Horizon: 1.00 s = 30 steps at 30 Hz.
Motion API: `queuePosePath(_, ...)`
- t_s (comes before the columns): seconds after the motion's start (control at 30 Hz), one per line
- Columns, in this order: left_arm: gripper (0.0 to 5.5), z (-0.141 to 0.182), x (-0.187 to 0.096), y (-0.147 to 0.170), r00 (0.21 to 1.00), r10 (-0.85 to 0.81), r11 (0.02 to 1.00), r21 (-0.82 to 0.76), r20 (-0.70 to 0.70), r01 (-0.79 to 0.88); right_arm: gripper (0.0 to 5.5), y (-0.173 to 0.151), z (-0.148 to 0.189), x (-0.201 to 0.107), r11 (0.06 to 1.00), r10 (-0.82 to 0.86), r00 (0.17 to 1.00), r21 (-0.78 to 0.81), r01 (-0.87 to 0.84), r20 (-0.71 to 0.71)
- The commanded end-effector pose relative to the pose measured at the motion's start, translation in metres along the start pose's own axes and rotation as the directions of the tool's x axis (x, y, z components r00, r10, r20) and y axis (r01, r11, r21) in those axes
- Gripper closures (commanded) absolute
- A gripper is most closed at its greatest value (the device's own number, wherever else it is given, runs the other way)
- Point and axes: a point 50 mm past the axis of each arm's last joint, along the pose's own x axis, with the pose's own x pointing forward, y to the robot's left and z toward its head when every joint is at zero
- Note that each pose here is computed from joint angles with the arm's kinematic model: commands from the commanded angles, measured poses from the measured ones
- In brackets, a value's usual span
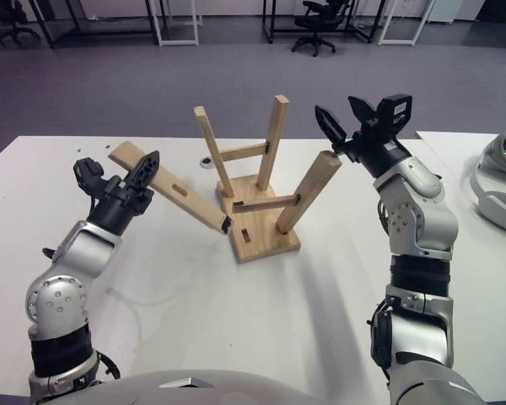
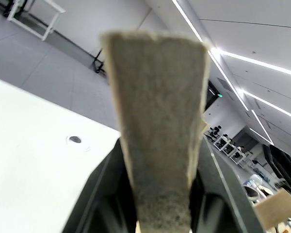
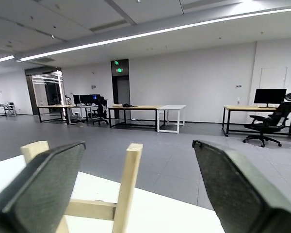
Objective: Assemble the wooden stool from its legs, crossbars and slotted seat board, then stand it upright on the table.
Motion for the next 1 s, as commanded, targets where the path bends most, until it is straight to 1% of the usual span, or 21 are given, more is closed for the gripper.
queuePosePath(0.03,4.48,0.002,0.000,0.011,0.994,0.096,0.995,0.019,0.045,-0.097,1.34,0.016,-0.014,0.001,0.992,0.031,0.998,0.123,-0.024,-0.059)
queuePosePath(0.1,4.48,-0.003,-0.002,0.015,0.991,0.130,0.991,0.007,0.044,-0.131,1.34,0.024,-0.015,0.000,0.993,0.037,0.997,0.115,-0.029,-0.068)
queuePosePath(0.13,4.48,-0.006,-0.002,0.014,0.990,0.137,0.991,0.003,0.042,-0.137,1.34,0.023,-0.014,0.000,0.994,0.012,0.998,0.111,-0.005,-0.060)
queuePosePath(0.2,4.48,-0.008,-0.002,0.014,0.989,0.143,0.990,0.000,0.040,-0.143,1.34,0.013,-0.005,0.001,0.992,-0.065,0.998,0.109,0.065,-0.010)
queuePosePath(0.3,4.48,-0.009,-0.005,0.015,0.988,0.153,0.988,0.007,0.037,-0.153,1.34,-0.015,0.006,-0.003,0.963,-0.223,0.974,0.166,0.212,0.049)
queuePosePath(0.33,4.48,-0.009,-0.005,0.016,0.987,0.155,0.988,0.010,0.037,-0.155,1.34,-0.023,0.002,-0.005,0.950,-0.263,0.964,0.182,0.253,0.033)
queuePosePath(0.4,4.48,-0.008,-0.006,0.017,0.986,0.160,0.987,0.017,0.039,-0.161,1.34,-0.032,-0.021,-0.010,0.937,-0.311,0.948,0.145,0.318,-0.072)
queuePosePath(0.47,4.48,-0.008,-0.006,0.017,0.985,0.167,0.986,0.018,0.042,-0.168,1.34,-0.026,-0.050,-0.012,0.949,-0.265,0.943,0.117,0.291,-0.200)
queuePosePath(0.5,4.48,-0.009,-0.006,0.017,0.984,0.173,0.985,0.012,0.041,-0.174,1.34,-0.015,-0.070,-0.015,0.965,-0.191,0.942,0.122,0.232,-0.275)
queuePosePath(0.57,4.48,-0.010,-0.007,0.017,0.982,0.186,0.983,0.001,0.041,-0.186,1.34,0.007,-0.094,-0.021,0.987,-0.052,0.932,0.127,0.104,-0.359)
queuePosePath(0.6,4.48,-0.009,-0.010,0.017,0.979,0.196,0.981,-0.007,0.048,-0.196,1.34,0.020,-0.098,-0.023,0.988,0.021,0.931,0.150,0.036,-0.365)
queuePosePath(0.67,4.48,-0.003,-0.014,0.018,0.975,0.210,0.978,-0.009,0.066,-0.210,1.34,0.036,-0.097,-0.023,0.985,0.104,0.931,0.168,-0.047,-0.351)
queuePosePath(0.8,4.48,-0.001,-0.016,0.020,0.967,0.242,0.970,-0.022,0.078,-0.241,1.34,0.059,-0.096,-0.024,0.979,0.161,0.923,0.173,-0.106,-0.350)
queuePosePath(0.9,4.48,-0.011,-0.019,0.019,0.966,0.256,0.966,0.018,0.033,-0.257,1.34,0.071,-0.097,-0.024,0.975,0.176,0.922,0.187,-0.117,-0.345)
queuePosePath(1.0,4.48,-0.020,-0.021,0.019,0.967,0.255,0.966,0.050,-0.017,-0.254,1.34,0.075,-0.096,-0.023,0.975,0.163,0.930,0.196,-0.102,-0.331)
